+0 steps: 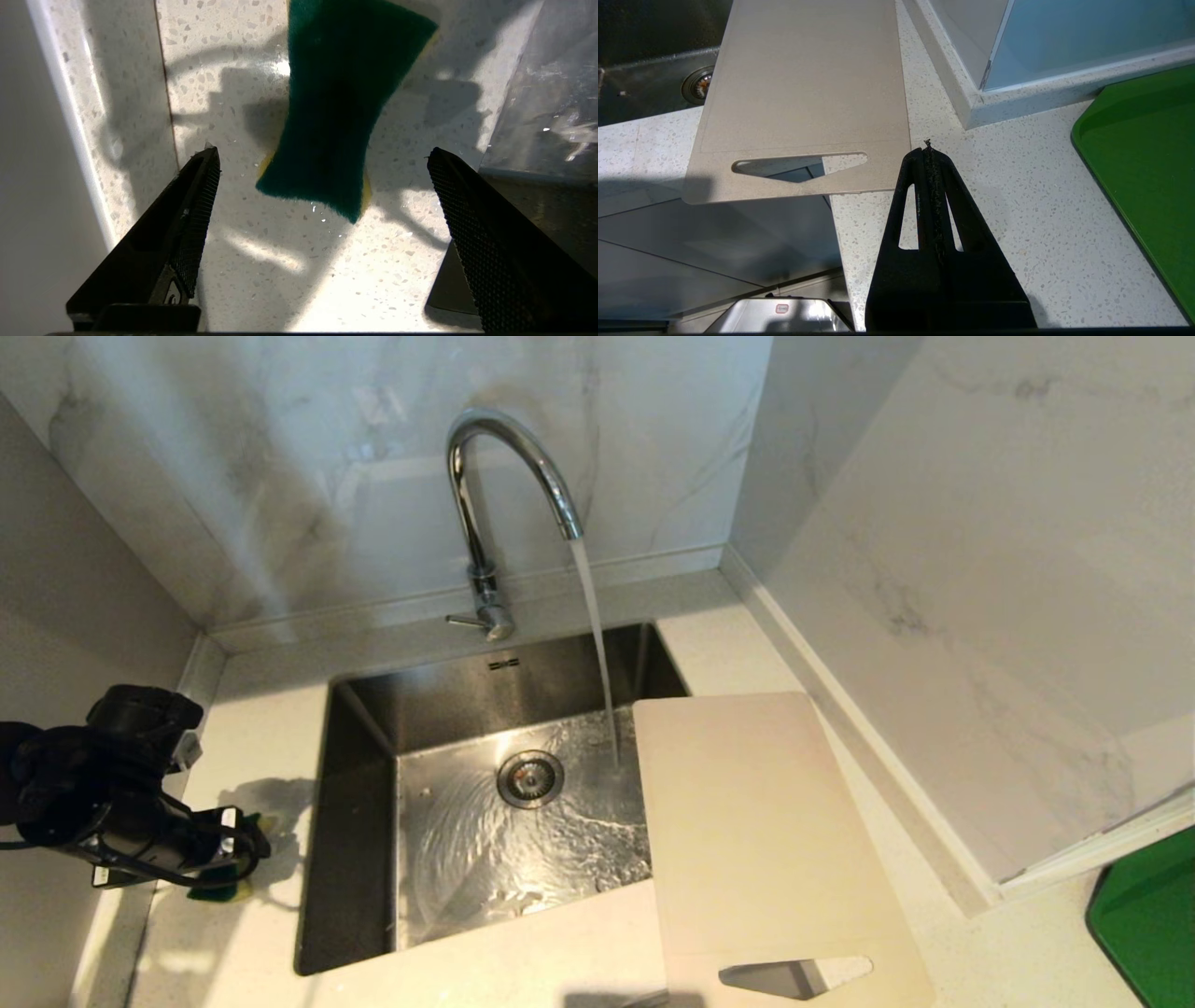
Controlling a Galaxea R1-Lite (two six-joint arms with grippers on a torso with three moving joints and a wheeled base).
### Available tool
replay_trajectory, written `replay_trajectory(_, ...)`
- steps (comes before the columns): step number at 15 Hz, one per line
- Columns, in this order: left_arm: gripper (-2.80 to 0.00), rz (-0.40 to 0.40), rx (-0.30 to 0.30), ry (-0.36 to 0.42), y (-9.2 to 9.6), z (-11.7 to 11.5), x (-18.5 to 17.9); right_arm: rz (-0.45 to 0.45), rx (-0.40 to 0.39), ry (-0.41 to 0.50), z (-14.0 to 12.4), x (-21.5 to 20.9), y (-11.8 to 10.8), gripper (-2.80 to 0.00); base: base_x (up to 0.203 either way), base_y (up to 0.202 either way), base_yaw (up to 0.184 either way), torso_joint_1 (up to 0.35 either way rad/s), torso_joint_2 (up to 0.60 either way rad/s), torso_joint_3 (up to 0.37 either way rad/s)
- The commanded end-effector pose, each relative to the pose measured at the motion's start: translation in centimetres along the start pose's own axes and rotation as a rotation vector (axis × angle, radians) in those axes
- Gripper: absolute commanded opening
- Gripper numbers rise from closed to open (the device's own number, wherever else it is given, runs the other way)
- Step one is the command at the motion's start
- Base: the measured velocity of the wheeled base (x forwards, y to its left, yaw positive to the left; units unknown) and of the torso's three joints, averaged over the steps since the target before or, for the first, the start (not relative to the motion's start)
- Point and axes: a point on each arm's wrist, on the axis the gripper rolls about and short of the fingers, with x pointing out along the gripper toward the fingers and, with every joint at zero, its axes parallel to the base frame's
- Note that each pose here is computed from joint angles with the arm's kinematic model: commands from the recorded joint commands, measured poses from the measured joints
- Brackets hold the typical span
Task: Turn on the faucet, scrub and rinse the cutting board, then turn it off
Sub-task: Pick up the cleaning cloth
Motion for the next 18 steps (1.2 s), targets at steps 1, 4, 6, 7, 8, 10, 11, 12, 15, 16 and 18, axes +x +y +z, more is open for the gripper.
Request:
replay_trajectory(1,0.0,-0.005,-0.026,0.015,1.0,0.4,0.6,0.0,-0.001,0.0,0.0,0.0,0.0,-2.8,0.0,0.0,0.0,0.0,0.0,0.0)
replay_trajectory(4,0.0,-0.027,-0.038,0.015,1.9,0.7,1.0,0.0,0.0,0.0,0.0,0.0,0.0,-2.8,0.0,0.0,0.0,0.0,0.0,0.0)
replay_trajectory(6,0.0,-0.045,-0.041,0.023,2.1,0.7,1.0,0.0,0.0,0.0,0.0,0.0,0.0,-2.8,0.0,0.0,0.0,0.0,0.0,0.0)
replay_trajectory(7,0.0,-0.043,-0.04,0.031,2.1,0.6,1.2,0.0,-0.001,0.0,0.0,0.0,0.0,-2.8,0.0,0.0,0.0,0.0,0.0,0.0)
replay_trajectory(8,0.0,-0.038,-0.036,0.048,2.1,0.4,1.6,0.0,0.0,0.0,0.0,0.0,0.0,-2.8,0.0,0.0,0.0,0.0,0.0,0.0)
replay_trajectory(10,-2.8,-0.034,-0.03,0.063,2.1,-0.2,2.1,0.0,-0.001,0.0,0.0,0.0,0.0,-2.8,0.0,0.0,0.0,0.0,0.0,0.0)
replay_trajectory(11,-2.8,-0.036,-0.033,0.054,2.2,-0.2,2.2,0.0,0.0,0.0,0.0,0.0,0.0,-2.8,0.0,0.0,0.0,0.0,0.0,0.0)
replay_trajectory(12,-2.8,-0.04,-0.039,0.033,2.1,0.0,2.1,0.0,0.0,0.0,0.0,0.0,0.0,-2.8,0.0,0.0,0.0,0.0,0.0,0.0)
replay_trajectory(15,-2.8,-0.042,-0.046,0.026,2.2,-0.1,1.8,0.0,0.0,0.0,0.0,0.0,0.0,-2.8,0.0,0.0,0.0,0.0,0.0,0.0)
replay_trajectory(16,-2.8,-0.047,-0.049,0.014,2.3,0.0,1.4,0.0,-0.001,0.0,0.0,0.0,0.0,-2.8,0.0,0.0,0.0,0.0,0.0,0.0)
replay_trajectory(18,-2.8,-0.086,-0.052,-0.032,2.3,0.5,-0.1,0.0,0.0,0.0,0.0,0.0,0.0,-2.8,0.0,0.0,0.0,0.0,0.0,0.0)
